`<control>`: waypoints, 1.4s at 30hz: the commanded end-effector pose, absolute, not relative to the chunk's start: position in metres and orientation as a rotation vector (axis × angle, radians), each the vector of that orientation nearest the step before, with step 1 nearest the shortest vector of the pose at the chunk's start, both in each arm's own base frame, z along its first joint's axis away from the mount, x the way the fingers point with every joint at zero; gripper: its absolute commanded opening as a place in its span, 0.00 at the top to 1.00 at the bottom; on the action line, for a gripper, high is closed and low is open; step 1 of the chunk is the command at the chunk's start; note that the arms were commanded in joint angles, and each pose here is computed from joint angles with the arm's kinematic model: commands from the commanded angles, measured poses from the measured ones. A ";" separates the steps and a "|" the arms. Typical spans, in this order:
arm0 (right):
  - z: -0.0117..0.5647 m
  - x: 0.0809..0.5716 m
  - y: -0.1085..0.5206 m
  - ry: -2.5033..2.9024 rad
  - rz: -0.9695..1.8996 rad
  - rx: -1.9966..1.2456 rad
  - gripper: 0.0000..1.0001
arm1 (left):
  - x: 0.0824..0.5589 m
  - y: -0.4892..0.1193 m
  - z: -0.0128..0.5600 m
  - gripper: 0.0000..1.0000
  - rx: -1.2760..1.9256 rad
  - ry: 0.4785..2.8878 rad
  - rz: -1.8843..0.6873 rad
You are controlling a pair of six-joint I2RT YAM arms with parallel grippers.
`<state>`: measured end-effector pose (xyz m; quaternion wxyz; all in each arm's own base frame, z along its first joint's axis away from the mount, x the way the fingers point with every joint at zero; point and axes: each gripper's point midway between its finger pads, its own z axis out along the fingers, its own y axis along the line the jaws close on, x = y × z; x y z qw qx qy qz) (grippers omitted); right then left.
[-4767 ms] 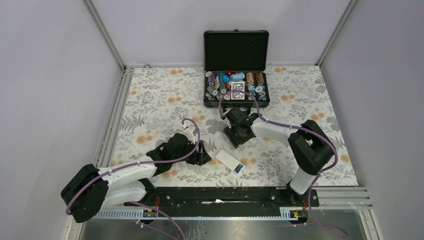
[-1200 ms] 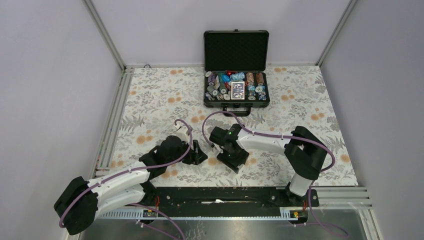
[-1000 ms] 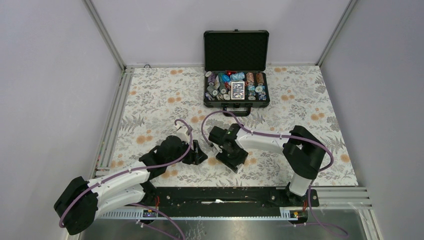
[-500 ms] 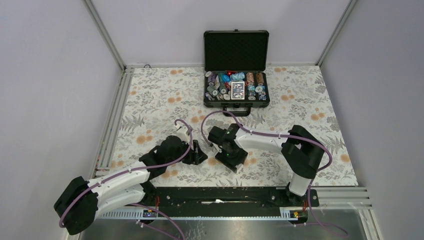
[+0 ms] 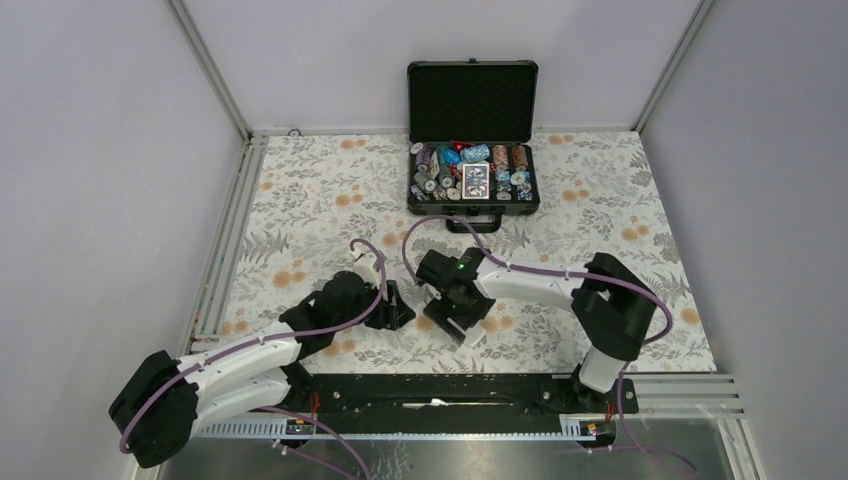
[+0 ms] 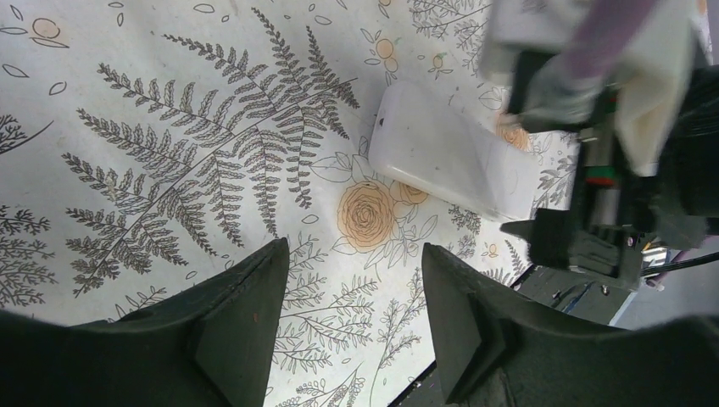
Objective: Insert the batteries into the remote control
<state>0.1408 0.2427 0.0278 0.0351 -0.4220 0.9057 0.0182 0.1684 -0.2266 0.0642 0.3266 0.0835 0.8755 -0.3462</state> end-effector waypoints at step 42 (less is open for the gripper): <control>0.051 0.131 0.208 2.616 0.457 -0.072 0.32 | 0.187 -0.316 0.035 0.42 0.379 2.427 -1.048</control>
